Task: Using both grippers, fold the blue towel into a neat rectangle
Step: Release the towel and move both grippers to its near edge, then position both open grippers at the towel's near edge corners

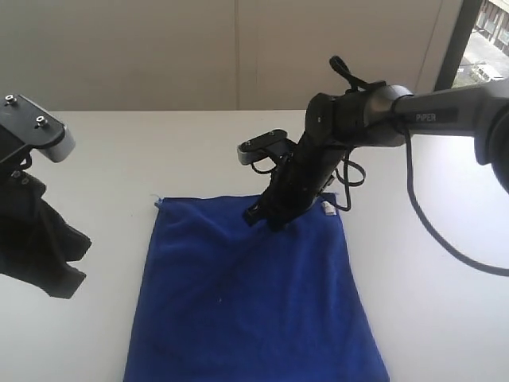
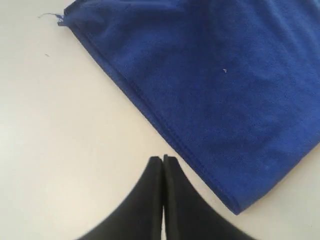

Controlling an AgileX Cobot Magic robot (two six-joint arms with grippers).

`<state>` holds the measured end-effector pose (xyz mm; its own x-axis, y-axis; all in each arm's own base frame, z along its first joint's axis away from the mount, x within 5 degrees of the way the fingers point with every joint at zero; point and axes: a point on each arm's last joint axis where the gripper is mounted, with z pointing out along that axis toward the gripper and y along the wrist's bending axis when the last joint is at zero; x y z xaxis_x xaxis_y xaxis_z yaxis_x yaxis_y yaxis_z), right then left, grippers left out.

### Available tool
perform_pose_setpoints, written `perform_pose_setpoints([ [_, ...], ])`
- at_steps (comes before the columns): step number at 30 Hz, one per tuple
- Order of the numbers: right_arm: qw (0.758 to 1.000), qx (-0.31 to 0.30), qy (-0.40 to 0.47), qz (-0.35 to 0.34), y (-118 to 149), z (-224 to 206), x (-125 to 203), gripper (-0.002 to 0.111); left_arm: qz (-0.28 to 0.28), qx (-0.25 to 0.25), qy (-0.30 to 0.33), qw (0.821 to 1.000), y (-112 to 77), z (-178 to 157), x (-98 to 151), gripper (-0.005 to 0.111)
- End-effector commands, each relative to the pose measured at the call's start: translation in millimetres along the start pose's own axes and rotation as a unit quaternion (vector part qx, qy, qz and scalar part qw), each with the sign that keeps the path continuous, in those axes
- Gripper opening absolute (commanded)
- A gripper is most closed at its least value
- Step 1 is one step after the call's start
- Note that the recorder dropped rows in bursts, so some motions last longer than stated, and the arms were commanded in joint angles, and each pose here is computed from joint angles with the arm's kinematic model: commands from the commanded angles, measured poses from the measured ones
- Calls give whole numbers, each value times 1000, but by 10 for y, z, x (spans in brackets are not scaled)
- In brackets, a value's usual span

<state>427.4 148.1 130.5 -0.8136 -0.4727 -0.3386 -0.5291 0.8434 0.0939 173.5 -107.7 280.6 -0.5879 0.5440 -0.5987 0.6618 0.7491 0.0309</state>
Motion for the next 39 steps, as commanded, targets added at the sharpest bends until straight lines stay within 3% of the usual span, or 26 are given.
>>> perform_pose_setpoints([
  [1,1000,26,-5,3,-102,7,15,0,-9,11,17,1000,-29,-11,58,0],
  [5,999,27,-20,-12,-91,-82,-25,0,-1,9,12,1000,-26,-11,51,0],
  [9,993,39,-76,-79,31,-841,-157,0,38,0,-15,999,-10,-10,1,0],
  [11,985,32,-68,-158,158,-1336,-89,0,39,-9,-37,999,7,-6,-55,0],
  [13,976,6,-25,-215,269,-1620,80,0,59,5,-8,998,5,-6,-107,0],
  [15,971,-16,8,-240,361,-1794,293,0,96,51,50,993,-36,16,-145,0],
  [17,970,-17,14,-240,441,-1891,570,0,143,145,101,974,-144,96,-192,0],
  [19,973,-11,10,-230,512,-1902,899,0,203,232,88,947,-310,156,-217,0],
  [21,971,19,-17,-238,610,-1794,1280,0,255,272,93,923,-480,261,-128,0],
  [23,957,26,-18,-287,667,-1653,1550,0,276,262,109,918,-569,407,37,0],
  [25,935,19,-5,-355,698,-1511,1703,0,292,230,97,923,-608,540,160,0],
  [26,934,19,-14,-356,715,-1458,1712,2,294,219,88,926,-623,581,193,1],
  [33,905,8,-10,-426,801,-1322,1792,43,379,208,78,898,-629,735,358,52],
  [39,890,16,-5,-456,777,-1177,1896,46,404,170,85,895,-564,940,514,56],
])
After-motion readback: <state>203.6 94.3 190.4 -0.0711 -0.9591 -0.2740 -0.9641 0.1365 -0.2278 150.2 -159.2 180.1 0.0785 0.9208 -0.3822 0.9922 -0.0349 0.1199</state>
